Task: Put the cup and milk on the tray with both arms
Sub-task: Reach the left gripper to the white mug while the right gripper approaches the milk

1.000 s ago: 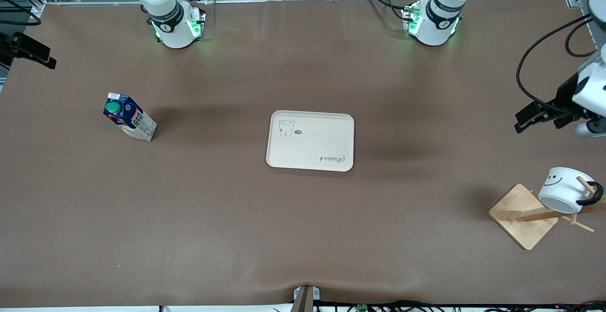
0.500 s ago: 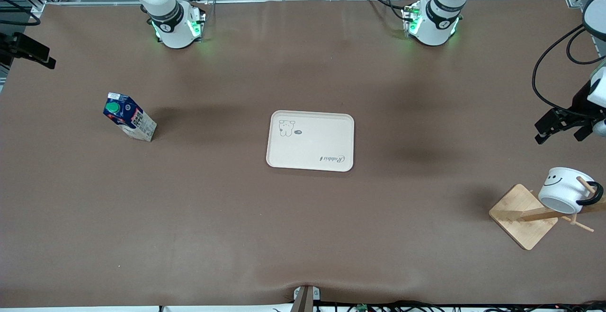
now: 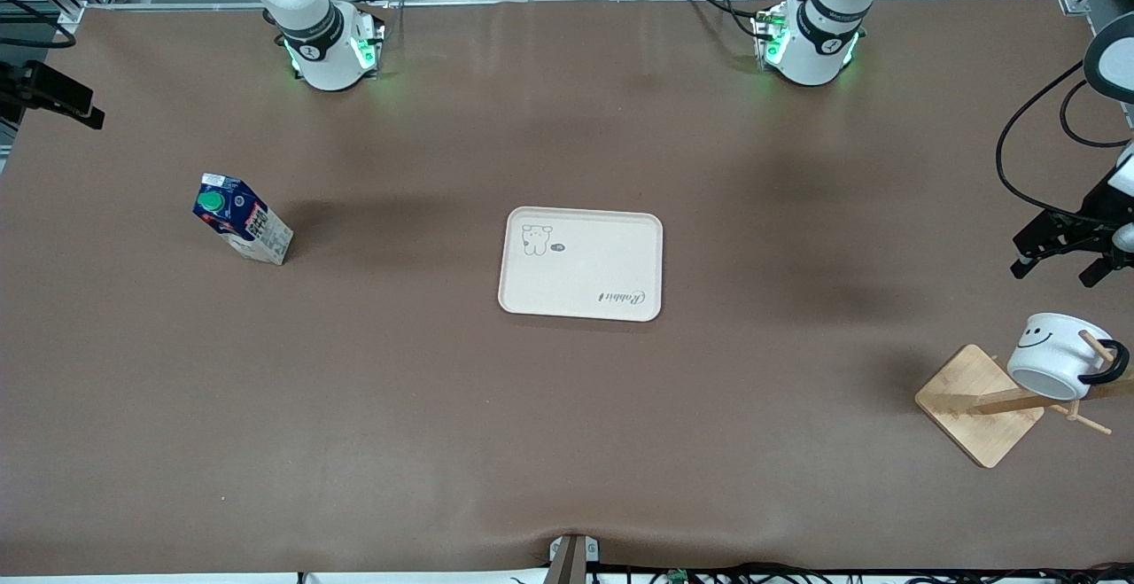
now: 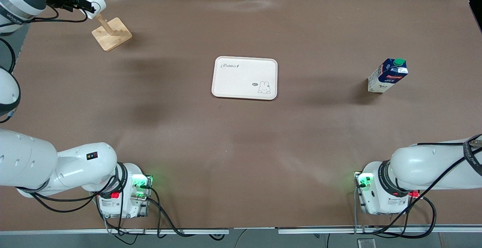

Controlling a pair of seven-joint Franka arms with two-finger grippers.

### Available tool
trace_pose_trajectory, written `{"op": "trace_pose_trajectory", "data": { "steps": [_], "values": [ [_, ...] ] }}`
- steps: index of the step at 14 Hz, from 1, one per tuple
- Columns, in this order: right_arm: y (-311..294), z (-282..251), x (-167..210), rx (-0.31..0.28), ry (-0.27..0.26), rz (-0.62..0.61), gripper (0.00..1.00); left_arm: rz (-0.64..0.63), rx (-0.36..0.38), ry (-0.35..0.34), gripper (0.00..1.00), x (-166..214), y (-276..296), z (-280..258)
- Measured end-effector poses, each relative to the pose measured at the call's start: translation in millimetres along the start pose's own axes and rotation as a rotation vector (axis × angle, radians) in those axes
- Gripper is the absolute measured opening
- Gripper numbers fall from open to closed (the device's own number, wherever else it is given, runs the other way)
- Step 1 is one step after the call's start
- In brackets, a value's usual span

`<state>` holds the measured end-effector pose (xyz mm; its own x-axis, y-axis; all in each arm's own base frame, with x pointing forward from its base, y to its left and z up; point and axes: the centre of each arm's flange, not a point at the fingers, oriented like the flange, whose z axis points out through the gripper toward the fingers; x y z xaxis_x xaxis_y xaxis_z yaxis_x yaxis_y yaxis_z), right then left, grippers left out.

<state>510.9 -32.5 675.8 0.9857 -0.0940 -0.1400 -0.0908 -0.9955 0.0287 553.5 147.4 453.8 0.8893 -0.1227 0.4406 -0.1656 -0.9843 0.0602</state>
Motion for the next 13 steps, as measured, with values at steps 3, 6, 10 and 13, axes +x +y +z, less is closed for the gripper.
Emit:
{"op": "trace_pose_trajectory", "data": {
  "steps": [3,6,10,13],
  "values": [
    [0,0,0,0.000,0.000,0.000,1.00,0.040,-0.040,0.055,1.00,-10,-24,20],
    [0,0,0,0.000,0.000,0.000,1.00,0.071,-0.057,0.079,0.97,-4,-33,34],
    [-1,0,0,0.000,0.001,-0.001,1.00,0.037,-0.086,0.115,0.83,7,-39,45],
    [-1,-1,1,0.000,0.008,-0.002,1.00,0.039,-0.106,0.130,0.78,9,-42,54]
  ]
}}
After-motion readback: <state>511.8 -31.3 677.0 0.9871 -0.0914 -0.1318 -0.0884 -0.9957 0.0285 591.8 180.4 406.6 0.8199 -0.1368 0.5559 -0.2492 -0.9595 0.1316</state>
